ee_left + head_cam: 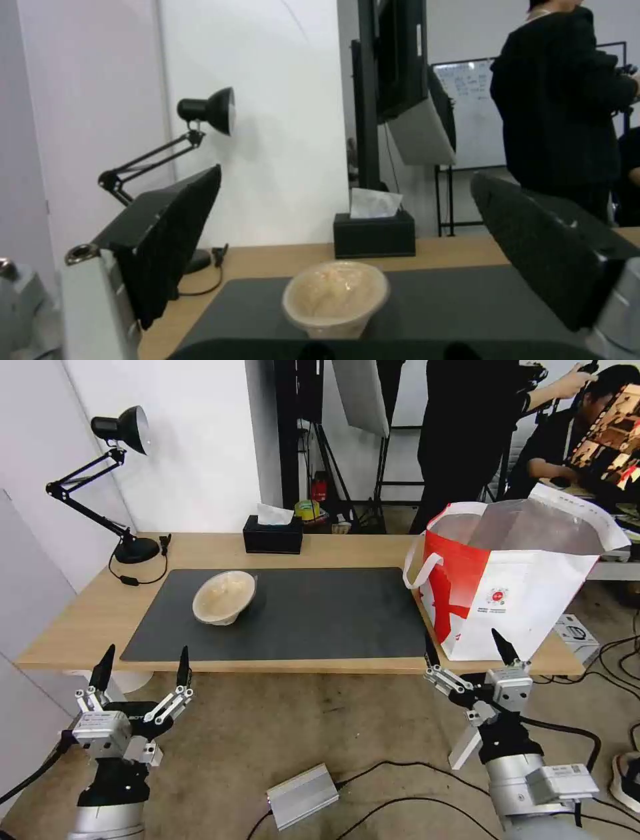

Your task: Pick up the trash from the table and place it into the takeout bag.

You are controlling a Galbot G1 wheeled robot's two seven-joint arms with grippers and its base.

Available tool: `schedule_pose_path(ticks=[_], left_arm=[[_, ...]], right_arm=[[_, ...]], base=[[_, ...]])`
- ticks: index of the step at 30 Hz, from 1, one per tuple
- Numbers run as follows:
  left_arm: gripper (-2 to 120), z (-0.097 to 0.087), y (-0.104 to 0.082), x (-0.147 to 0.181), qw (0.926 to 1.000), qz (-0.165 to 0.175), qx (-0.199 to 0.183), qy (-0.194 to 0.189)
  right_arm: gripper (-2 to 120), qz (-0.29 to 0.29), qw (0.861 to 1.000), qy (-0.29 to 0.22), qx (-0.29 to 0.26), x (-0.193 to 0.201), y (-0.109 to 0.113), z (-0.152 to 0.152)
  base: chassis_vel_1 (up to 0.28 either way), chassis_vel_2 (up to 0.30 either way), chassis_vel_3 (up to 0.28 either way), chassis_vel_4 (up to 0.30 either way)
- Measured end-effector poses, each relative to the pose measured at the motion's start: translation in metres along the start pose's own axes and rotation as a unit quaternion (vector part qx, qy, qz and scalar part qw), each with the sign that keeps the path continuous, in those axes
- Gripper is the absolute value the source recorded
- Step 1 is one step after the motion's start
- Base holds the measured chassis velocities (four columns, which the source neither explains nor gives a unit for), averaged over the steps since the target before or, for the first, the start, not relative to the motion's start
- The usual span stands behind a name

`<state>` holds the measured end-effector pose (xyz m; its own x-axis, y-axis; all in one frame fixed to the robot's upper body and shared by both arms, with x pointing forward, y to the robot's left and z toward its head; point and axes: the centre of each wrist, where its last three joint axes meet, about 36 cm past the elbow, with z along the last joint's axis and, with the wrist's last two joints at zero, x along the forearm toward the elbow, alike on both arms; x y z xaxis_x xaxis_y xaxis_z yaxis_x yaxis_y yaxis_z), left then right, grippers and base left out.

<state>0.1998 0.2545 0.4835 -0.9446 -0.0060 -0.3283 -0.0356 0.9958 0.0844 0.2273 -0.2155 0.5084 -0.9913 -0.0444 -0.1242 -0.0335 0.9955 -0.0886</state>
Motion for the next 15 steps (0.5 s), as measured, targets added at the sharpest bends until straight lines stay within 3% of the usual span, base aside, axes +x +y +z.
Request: schedule_pose_path(ticks=[15], left_arm=[[100, 0.007, 0.008, -0.016, 0.9994, 0.026, 0.015, 0.019]], right_arm=[[100, -0.003, 1.0, 0.012, 0.001, 0.004, -0.004, 0.001]], base=[[0.0, 0.0, 0.0, 0.0]])
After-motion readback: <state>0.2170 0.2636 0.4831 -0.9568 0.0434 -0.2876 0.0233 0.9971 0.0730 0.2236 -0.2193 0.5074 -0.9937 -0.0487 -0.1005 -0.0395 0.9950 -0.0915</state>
